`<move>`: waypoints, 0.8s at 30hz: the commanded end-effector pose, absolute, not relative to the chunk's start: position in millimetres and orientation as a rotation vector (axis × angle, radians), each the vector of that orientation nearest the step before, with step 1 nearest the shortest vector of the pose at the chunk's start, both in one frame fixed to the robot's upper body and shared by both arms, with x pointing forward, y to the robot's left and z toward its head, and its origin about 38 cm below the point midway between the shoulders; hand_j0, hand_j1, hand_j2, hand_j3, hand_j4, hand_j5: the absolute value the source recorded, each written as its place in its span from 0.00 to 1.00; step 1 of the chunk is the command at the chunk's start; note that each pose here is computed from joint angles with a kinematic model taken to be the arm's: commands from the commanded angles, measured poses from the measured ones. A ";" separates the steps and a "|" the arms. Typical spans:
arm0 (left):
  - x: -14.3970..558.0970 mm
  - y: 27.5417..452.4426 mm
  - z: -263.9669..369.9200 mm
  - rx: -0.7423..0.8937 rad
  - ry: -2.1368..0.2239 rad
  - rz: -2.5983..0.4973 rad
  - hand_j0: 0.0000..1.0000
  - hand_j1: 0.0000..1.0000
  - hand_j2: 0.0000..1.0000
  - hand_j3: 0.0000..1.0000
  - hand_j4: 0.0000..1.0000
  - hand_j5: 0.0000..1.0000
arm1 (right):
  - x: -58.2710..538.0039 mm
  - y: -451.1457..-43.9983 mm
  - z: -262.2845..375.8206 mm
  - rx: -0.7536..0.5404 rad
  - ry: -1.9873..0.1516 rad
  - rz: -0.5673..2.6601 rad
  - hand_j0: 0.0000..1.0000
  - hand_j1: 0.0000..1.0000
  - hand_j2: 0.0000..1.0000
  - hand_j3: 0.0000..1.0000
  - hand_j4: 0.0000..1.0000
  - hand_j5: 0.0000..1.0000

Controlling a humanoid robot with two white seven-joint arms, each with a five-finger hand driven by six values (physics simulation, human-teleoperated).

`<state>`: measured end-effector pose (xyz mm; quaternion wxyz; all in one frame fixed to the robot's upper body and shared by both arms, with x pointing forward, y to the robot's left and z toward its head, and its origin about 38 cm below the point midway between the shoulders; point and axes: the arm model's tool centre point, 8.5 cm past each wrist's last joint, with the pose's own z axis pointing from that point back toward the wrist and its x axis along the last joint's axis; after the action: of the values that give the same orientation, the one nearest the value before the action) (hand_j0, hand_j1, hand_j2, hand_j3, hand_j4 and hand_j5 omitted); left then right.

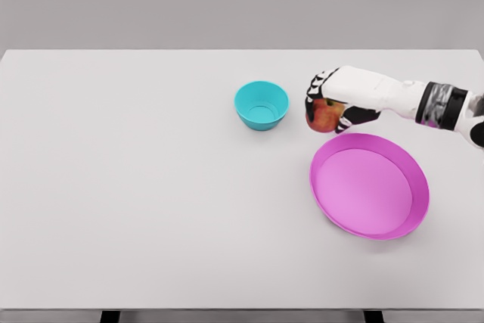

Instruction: Put the apple from the pink plate into the blue bowl with your right arm

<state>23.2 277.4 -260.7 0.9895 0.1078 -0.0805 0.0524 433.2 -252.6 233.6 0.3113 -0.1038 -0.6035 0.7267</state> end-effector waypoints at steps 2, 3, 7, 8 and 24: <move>23.3 277.4 -260.7 0.216 -0.162 0.105 1.00 1.00 1.00 1.00 1.00 1.00 | 437.6 -249.4 226.8 -0.261 -1.591 1.902 0.33 0.33 0.33 0.33 0.33 0.33; 23.3 277.4 -260.7 0.216 -0.162 0.105 1.00 1.00 1.00 1.00 1.00 1.00 | 439.8 -250.0 227.6 -0.264 -1.592 1.898 0.33 0.33 0.33 0.33 0.33 0.33; 23.3 277.4 -260.7 0.216 -0.162 0.105 1.00 1.00 1.00 1.00 1.00 1.00 | 450.0 -234.4 227.7 -0.258 -1.611 1.893 0.33 0.33 0.33 0.33 0.33 0.33; 23.3 277.4 -260.7 0.216 -0.162 0.105 1.00 1.00 1.00 1.00 1.00 1.00 | 452.1 -233.4 228.1 -0.273 -1.606 1.902 0.33 0.33 0.33 0.33 0.33 0.33; 23.3 277.4 -260.7 0.216 -0.162 0.105 1.00 1.00 1.00 1.00 1.00 1.00 | 483.9 -167.2 239.3 -0.256 -1.678 1.915 1.00 1.00 1.00 1.00 1.00 1.00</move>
<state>23.3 277.4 -260.7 0.9895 0.1079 -0.0806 0.0526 479.8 -170.0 205.8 0.3097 -0.0735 -0.6099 0.7257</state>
